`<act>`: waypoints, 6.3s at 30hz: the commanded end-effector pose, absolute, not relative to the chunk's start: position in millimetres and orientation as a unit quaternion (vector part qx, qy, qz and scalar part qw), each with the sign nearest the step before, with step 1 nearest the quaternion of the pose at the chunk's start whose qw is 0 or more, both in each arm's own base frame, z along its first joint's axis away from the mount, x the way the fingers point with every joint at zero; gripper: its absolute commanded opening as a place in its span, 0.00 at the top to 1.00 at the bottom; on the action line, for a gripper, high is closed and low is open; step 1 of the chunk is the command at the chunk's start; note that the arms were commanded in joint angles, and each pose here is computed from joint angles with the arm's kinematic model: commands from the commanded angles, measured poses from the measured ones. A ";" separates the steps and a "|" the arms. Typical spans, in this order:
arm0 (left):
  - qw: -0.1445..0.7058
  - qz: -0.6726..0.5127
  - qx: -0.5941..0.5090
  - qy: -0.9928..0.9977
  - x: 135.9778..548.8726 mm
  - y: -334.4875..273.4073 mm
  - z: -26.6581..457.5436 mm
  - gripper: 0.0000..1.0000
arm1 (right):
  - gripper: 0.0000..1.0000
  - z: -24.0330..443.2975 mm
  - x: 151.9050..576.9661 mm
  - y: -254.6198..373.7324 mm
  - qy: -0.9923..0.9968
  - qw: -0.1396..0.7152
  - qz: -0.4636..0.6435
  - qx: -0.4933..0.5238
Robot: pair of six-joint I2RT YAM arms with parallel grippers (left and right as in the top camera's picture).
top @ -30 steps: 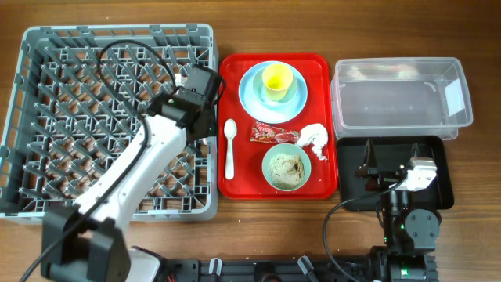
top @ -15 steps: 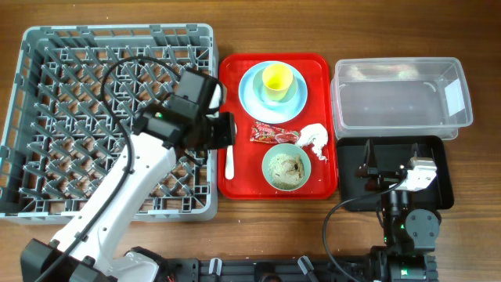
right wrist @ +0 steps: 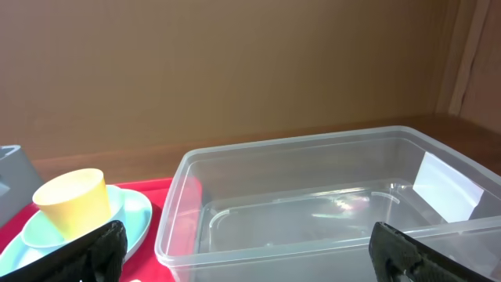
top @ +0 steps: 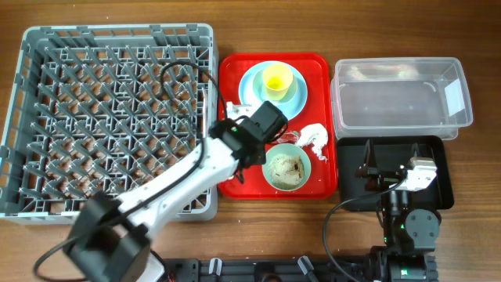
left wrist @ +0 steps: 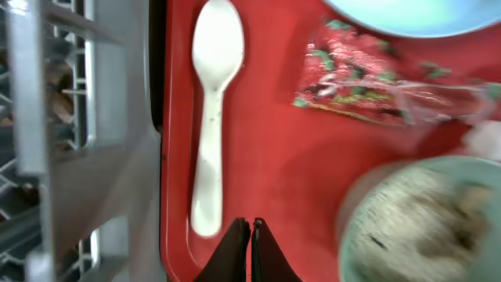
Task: Sort waste into correct bins and load items into the dishwasher rack
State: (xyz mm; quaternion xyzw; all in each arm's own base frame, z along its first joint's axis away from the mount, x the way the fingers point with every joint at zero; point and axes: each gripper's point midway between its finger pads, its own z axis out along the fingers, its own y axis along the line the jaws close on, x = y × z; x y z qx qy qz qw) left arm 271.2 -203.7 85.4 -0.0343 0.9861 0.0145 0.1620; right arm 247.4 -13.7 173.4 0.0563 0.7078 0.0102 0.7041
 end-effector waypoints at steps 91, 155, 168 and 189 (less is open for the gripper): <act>0.208 0.050 -0.032 0.976 290.7 -201.8 -9.2 0.88 | 0.00 174.8 247.1 -15.4 0.704 0.707 0.012 0.066; 0.223 -0.036 -0.128 0.966 354.0 -226.5 33.6 0.80 | 0.00 174.8 247.1 -15.5 0.704 0.707 0.012 0.066; 0.214 0.008 -0.160 0.964 352.3 -215.6 -0.3 0.89 | 0.00 174.8 247.1 -15.4 0.704 0.707 0.012 0.066; 0.175 0.061 -0.044 0.982 299.4 -222.0 19.7 0.90 | 0.00 174.8 247.1 -15.4 0.704 0.707 0.012 0.066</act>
